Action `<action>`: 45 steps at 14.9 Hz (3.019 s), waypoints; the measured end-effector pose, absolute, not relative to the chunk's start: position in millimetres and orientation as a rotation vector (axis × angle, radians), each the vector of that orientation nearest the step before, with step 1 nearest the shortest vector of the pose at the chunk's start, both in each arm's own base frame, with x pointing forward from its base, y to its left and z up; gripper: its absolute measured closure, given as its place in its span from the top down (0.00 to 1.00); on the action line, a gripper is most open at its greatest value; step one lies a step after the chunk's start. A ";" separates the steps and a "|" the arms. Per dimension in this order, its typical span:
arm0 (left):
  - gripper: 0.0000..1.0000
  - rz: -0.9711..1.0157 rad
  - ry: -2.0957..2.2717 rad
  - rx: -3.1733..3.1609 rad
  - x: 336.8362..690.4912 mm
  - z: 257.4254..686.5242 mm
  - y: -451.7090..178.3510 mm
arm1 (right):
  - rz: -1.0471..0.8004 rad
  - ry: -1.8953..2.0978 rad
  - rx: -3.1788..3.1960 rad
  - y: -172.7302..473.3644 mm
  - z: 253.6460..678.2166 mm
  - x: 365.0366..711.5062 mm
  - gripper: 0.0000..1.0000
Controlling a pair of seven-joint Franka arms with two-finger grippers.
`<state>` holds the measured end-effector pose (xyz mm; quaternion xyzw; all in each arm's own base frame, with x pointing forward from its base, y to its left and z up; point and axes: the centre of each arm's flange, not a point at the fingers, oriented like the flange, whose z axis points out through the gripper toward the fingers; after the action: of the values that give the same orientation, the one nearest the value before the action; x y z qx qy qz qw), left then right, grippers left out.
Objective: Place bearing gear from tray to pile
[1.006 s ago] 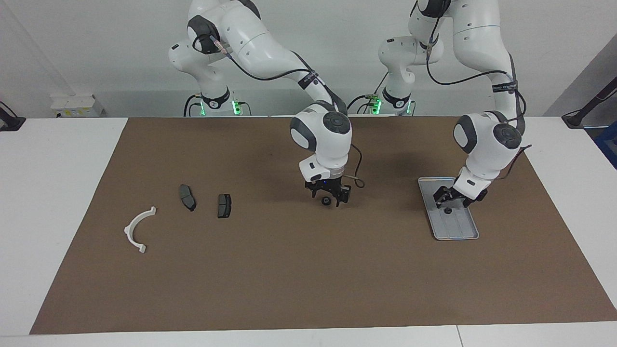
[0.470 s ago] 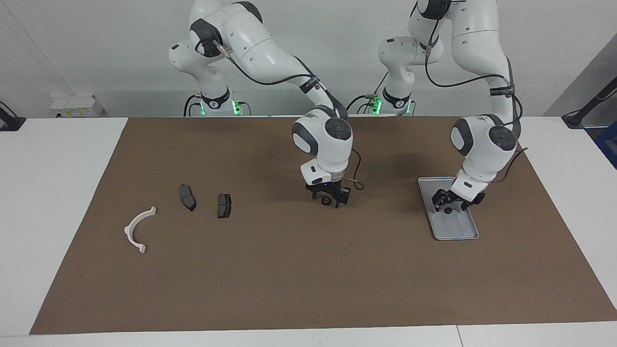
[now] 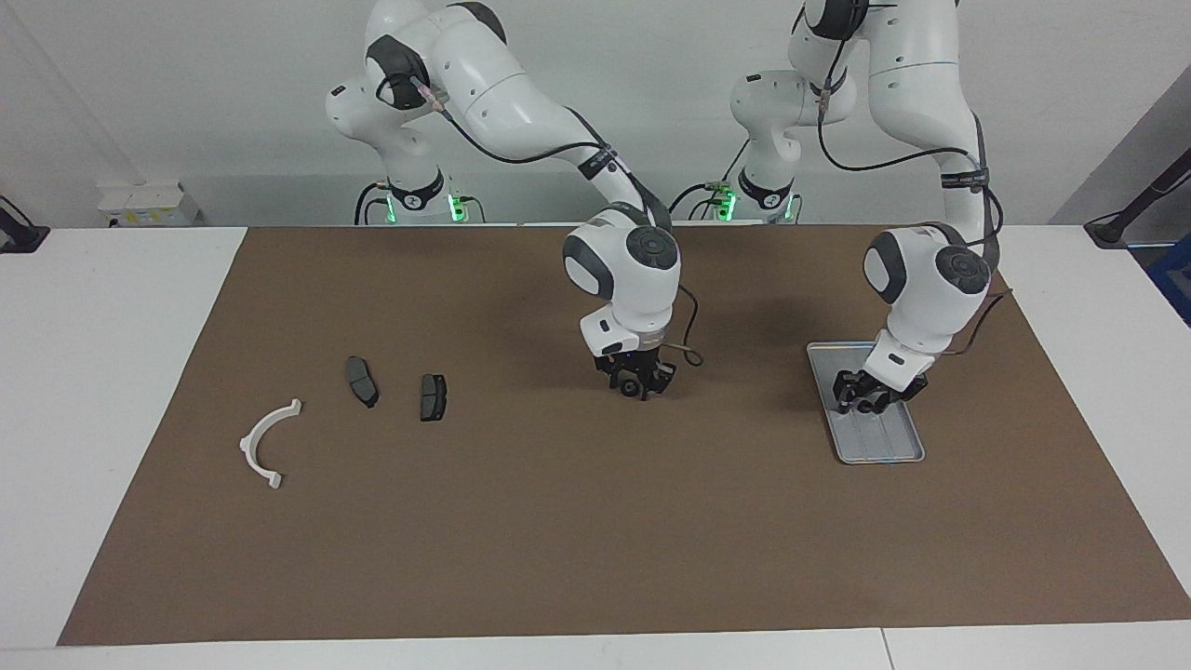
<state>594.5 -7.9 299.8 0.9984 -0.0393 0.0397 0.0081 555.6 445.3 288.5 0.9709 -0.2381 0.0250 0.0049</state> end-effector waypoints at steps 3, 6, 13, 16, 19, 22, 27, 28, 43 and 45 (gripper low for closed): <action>0.24 0.080 -0.105 3.112 597.8 306.5 -6.8 | 0.075 -0.750 3.041 444.8 288.4 556.0 0.35; 0.24 -0.025 -0.104 3.100 617.4 355.4 -6.4 | 0.066 -0.768 3.025 436.9 289.3 561.7 0.35; 0.24 -0.040 0.061 3.072 632.1 493.7 -66.1 | -0.045 -0.517 3.033 293.1 389.6 643.0 0.35; 0.24 -0.003 0.216 3.108 605.1 494.4 -204.2 | -0.097 -0.361 3.066 189.4 421.8 668.3 0.35; 0.24 0.048 0.292 3.088 551.5 483.1 -328.6 | -0.119 -0.363 3.070 116.8 416.2 683.5 0.35; 0.24 0.076 0.330 3.059 504.8 450.2 -398.7 | -0.075 -0.388 3.079 78.0 394.2 691.4 0.35; 0.24 0.056 0.350 3.072 498.8 372.3 -421.2 | 0.011 -0.334 3.077 16.0 325.9 691.4 0.35; 0.24 0.055 0.352 3.074 500.1 356.0 -422.3 | 0.024 -0.329 3.079 10.0 318.6 692.5 0.35; 0.29 0.098 0.330 3.068 486.1 296.1 -413.8 | 0.083 -0.217 3.051 6.4 288.4 695.2 0.63; 0.52 0.104 0.340 3.066 490.3 300.5 -411.4 | 0.094 -0.187 3.044 7.6 296.6 695.4 0.86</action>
<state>490.3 -411.4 300.5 0.9930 0.1102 0.0337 0.0275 695.4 7.6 296.6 0.9966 -0.0612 0.0308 0.0454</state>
